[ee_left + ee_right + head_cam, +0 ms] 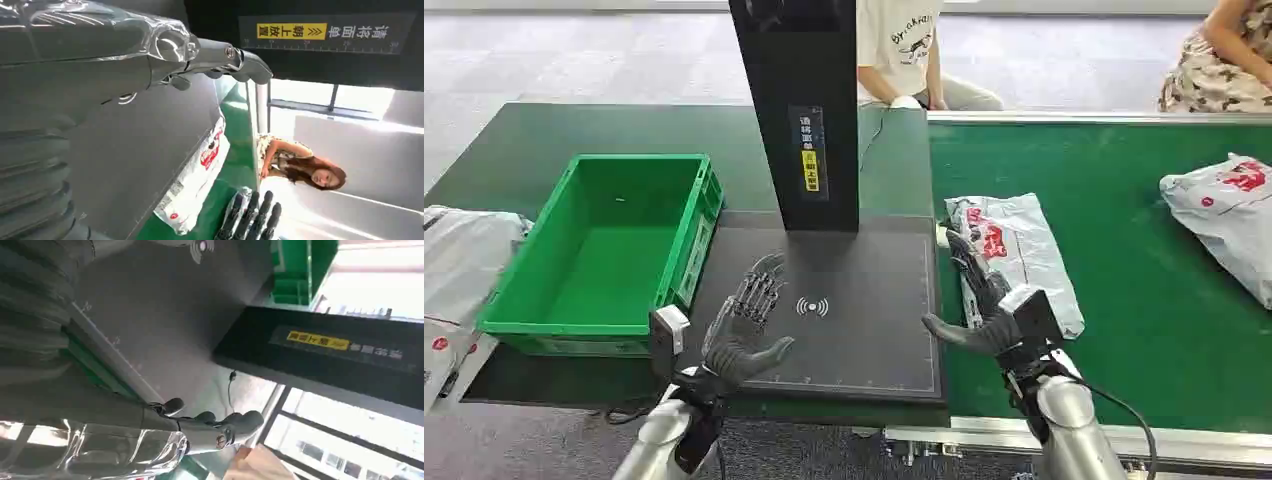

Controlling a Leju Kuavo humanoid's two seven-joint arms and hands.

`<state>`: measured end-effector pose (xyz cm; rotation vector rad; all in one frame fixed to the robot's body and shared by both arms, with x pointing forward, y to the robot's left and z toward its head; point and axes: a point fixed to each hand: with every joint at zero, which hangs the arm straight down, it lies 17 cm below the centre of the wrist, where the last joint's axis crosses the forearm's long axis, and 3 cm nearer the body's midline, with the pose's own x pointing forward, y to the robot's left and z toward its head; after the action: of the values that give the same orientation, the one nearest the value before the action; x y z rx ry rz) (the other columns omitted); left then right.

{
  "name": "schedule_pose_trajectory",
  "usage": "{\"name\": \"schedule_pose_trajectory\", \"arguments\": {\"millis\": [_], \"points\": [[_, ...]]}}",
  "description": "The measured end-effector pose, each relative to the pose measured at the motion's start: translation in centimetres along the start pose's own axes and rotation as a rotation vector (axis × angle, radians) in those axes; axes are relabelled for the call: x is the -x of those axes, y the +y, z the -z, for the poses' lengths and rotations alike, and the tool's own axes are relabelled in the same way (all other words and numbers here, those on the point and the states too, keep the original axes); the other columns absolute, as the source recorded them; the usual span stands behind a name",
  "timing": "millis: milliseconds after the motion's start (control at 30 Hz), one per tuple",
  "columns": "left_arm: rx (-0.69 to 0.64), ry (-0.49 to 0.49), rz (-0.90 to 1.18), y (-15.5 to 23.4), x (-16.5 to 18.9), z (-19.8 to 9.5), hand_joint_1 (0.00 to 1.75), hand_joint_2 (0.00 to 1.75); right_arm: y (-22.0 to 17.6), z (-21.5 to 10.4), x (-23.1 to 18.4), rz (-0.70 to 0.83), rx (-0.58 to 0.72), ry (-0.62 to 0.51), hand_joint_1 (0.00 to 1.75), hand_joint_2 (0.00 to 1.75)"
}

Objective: Moved the parcel from conveyor to table for the left to box.

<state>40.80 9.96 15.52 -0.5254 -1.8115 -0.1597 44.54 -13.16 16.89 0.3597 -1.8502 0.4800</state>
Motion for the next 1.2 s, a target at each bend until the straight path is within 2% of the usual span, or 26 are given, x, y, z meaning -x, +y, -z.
{"name": "schedule_pose_trajectory", "arguments": {"millis": [100,233,300,400,500,667,800,933,967,1000,1033,1200], "points": [[0.001,0.002,-0.001,-0.1,-0.1,0.2,0.0,1.75,-1.9,0.3,1.0,-0.191,0.061,0.038,0.0,1.75],[0.003,0.0,0.008,-0.4,-0.6,0.4,0.0,1.75,-7.1,0.7,1.7,-0.582,0.203,0.125,0.0,1.75],[0.002,-0.002,0.01,-0.5,-0.8,0.4,0.0,1.75,-9.8,0.5,2.2,-0.7,0.249,0.183,0.0,1.75],[-0.007,-0.007,0.013,-0.3,-1.1,0.5,0.0,1.75,-13.1,-0.2,3.2,-0.799,0.291,0.264,0.0,1.75],[-0.012,-0.012,0.017,0.0,-1.3,0.7,0.0,1.75,-16.4,-0.9,5.3,-0.843,0.299,0.387,0.0,1.75],[-0.011,-0.017,0.018,0.2,-1.7,1.4,0.0,1.75,-20.0,-3.9,11.5,-0.853,0.237,0.698,0.0,1.75],[-0.013,-0.012,0.014,0.3,-1.6,1.5,0.0,1.75,-20.9,-8.1,16.4,-0.838,0.159,0.903,0.0,1.75],[-0.013,-0.01,0.008,0.3,-1.5,1.7,0.0,1.75,-20.0,-11.2,19.8,-0.763,0.048,1.028,0.03,1.75],[-0.013,-0.011,0.007,0.3,-1.5,1.8,0.0,1.75,-19.6,-11.9,20.5,-0.74,0.018,1.047,0.65,1.75],[-0.015,-0.013,0.004,0.4,-1.6,1.8,0.0,1.75,-19.4,-12.2,20.8,-0.723,0.005,1.055,1.68,1.75],[-0.017,-0.014,0.002,0.5,-1.6,1.9,0.0,1.75,-19.4,-12.3,21.0,-0.708,-0.004,1.061,1.75,1.75],[-0.027,-0.015,0.002,0.7,-1.6,2.0,0.0,1.75,-19.6,-11.5,20.9,-0.646,-0.003,1.04,1.75,1.75]]}}
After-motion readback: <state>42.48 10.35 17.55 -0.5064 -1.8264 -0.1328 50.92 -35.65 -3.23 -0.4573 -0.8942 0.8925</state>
